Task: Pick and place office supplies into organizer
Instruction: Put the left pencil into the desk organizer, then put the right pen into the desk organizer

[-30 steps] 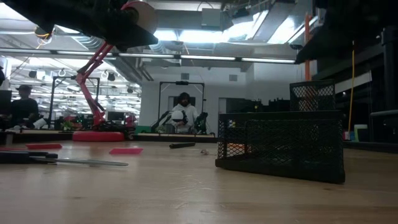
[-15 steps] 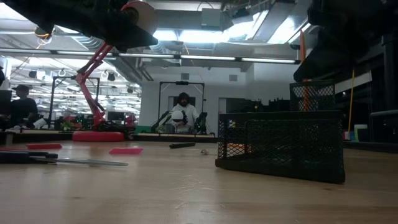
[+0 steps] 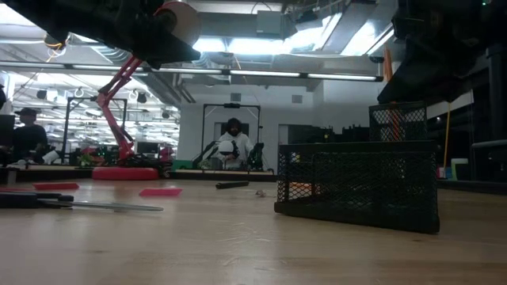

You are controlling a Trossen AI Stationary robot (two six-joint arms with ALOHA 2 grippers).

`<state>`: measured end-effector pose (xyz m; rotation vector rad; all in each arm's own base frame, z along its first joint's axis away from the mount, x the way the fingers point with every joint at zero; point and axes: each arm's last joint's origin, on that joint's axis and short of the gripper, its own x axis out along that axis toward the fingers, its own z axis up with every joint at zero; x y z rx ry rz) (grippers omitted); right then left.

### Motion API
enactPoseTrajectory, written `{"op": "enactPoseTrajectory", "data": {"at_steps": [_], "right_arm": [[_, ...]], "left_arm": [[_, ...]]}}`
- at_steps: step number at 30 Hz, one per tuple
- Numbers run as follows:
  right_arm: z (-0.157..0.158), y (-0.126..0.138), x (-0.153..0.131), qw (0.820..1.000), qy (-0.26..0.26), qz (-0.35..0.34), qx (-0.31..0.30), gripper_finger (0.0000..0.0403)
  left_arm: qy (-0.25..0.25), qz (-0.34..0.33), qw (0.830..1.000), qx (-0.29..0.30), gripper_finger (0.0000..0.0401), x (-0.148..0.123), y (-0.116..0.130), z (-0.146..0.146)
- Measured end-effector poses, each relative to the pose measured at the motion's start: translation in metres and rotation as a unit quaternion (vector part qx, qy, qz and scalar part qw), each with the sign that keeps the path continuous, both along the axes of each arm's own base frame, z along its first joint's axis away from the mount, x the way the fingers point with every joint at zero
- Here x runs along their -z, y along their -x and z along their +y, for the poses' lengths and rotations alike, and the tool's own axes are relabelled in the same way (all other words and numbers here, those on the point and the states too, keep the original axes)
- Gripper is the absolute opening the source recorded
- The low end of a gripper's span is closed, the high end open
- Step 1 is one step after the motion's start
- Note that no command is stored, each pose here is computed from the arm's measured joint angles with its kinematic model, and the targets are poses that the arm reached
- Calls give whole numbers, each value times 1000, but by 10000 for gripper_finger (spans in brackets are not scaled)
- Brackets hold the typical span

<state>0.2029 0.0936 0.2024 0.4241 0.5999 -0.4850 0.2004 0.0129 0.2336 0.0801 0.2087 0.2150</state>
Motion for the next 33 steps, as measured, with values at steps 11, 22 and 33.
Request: {"op": "enactPoseTrajectory", "data": {"at_steps": [11, 22, 33], "right_arm": [[-1, 0, 0, 1000, 26, -2, 5, 138], [0, -9, -30, 987, 156, -30, 5, 145], [-3, -9, -29, 971, 236, -24, 13, 103]], "left_arm": [[0, 0, 1000, 0, 3, 0, 0, 0], [1, 0, 1000, 0, 3, 0, 0, 0], [0, 0, 1000, 0, 5, 0, 0, 0]]}}
